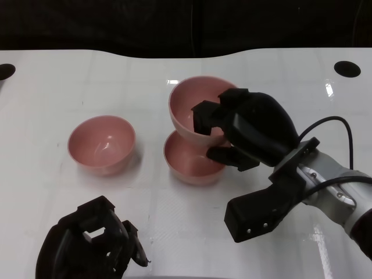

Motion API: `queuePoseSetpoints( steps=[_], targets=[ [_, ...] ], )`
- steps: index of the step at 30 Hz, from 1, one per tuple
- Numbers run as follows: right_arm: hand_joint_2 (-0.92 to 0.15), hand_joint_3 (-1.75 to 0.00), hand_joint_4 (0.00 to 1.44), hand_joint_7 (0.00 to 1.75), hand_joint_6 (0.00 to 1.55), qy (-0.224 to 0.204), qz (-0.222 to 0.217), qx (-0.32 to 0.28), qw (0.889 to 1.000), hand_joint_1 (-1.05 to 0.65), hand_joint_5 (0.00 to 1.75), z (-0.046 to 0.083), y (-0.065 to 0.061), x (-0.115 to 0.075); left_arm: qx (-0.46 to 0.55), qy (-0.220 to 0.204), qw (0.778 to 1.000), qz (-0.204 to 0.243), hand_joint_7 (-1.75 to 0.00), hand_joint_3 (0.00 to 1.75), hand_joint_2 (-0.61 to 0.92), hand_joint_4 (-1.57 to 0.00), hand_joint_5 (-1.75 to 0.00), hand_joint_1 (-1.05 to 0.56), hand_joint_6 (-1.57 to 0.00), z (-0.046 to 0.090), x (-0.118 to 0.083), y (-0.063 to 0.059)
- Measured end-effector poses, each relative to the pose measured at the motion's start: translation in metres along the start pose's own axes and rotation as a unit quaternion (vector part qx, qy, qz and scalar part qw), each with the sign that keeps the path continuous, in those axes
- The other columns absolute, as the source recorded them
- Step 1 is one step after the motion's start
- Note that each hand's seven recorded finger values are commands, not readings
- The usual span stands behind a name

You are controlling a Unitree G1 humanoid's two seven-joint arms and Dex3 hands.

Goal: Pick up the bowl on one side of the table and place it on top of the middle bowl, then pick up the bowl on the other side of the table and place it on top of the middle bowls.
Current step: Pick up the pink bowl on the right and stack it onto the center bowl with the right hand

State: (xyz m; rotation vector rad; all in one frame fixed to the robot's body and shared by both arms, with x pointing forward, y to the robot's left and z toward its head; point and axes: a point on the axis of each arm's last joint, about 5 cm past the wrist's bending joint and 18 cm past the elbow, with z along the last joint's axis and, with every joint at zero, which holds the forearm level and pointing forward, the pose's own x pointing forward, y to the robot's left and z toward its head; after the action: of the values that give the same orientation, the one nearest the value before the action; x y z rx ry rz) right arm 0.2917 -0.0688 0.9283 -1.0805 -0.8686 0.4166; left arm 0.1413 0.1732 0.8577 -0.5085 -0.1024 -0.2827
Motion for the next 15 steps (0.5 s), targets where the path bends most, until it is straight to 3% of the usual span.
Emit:
queuePoseSetpoints(
  steps=[11, 15],
  targets=[
    [-0.46, -1.02, 0.91, 1.75, 0.73, 0.01, 0.06, -0.009, 0.998, -0.21, 1.75, -0.002, 0.02, -0.001, 0.003, 0.002, 1.0, -0.001, -1.31, 1.32, 0.27, -0.99, -1.43, -0.08, -0.95, 0.0, 0.0, 0.0],
    [-0.55, -0.9, 0.89, 1.75, 0.7, 0.011, 0.074, -0.024, 0.997, -0.24, 1.75, -0.002, 0.027, -0.001, 0.003, 0.002, 1.0, 0.0, -1.3, 1.31, 0.28, -0.99, -1.43, -0.09, -0.95, 0.0, 0.0, 0.0]
  ],
)
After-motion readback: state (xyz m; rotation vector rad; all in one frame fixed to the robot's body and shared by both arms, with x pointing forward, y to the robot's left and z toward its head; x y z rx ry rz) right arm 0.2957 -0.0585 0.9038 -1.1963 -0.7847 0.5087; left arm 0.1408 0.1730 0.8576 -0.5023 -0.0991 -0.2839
